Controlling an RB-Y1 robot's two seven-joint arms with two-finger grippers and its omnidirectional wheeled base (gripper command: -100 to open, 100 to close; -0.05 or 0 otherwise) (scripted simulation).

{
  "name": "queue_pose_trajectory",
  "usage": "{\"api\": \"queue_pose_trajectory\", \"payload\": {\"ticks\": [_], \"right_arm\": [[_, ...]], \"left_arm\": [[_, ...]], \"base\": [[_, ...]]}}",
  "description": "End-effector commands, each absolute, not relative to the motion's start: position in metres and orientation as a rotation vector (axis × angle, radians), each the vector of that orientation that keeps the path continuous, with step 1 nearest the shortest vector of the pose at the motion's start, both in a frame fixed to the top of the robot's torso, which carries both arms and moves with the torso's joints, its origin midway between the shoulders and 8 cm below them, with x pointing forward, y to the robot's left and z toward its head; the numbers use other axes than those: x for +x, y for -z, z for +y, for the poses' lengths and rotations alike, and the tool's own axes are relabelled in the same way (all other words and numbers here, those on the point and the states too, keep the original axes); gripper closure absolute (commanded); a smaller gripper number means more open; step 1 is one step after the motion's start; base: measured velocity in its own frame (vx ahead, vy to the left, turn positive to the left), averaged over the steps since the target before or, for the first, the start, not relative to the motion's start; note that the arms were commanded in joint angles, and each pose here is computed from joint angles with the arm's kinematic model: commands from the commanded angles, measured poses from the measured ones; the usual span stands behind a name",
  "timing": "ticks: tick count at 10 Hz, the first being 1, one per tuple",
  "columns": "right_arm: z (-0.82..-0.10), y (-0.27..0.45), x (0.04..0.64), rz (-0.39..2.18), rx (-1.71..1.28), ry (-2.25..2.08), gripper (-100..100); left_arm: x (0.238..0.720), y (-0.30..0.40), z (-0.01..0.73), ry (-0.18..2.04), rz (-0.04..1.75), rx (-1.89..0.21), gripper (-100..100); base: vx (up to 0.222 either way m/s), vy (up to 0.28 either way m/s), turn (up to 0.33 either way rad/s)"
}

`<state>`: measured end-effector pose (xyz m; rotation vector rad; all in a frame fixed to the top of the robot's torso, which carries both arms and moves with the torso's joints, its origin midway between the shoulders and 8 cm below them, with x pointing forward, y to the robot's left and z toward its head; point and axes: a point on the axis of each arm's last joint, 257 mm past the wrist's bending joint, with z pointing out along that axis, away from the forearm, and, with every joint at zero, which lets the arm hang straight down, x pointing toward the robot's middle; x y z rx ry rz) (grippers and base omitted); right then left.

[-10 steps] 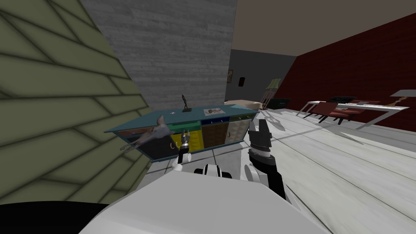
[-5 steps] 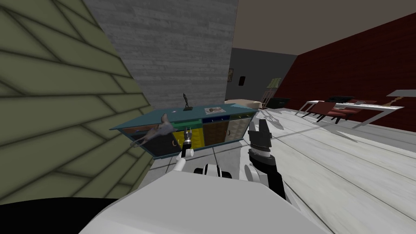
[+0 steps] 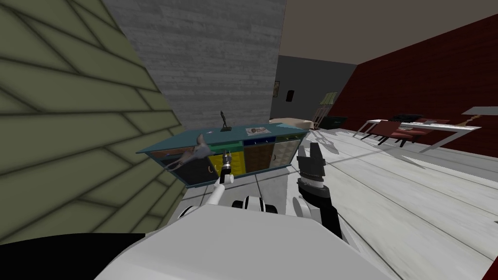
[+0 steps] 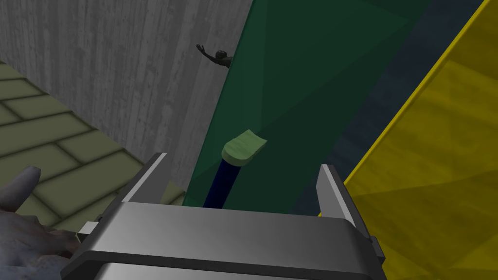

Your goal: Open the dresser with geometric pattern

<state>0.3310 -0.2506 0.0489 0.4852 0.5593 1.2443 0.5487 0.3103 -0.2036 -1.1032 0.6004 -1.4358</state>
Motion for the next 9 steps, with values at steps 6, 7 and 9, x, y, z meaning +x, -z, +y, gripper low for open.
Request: {"api": "queue_pose_trajectory", "payload": {"ticks": [6,7,9], "right_arm": [[-0.251,-0.049,0.331,0.559,0.485,-1.244,0],[-0.251,-0.049,0.331,0.559,0.485,-1.244,0],[-0.251,-0.049,0.331,0.559,0.485,-1.244,0]], "left_arm": [[0.554,0.207,0.305,1.431,0.608,-1.115,0],[0.553,0.211,0.305,1.426,0.613,-1.123,0],[0.552,0.216,0.306,1.42,0.62,-1.134,0]], "base": [[0.002,0.0,0.007],[0.0,0.0,0.0],[0.0,0.0,0.0]]}}
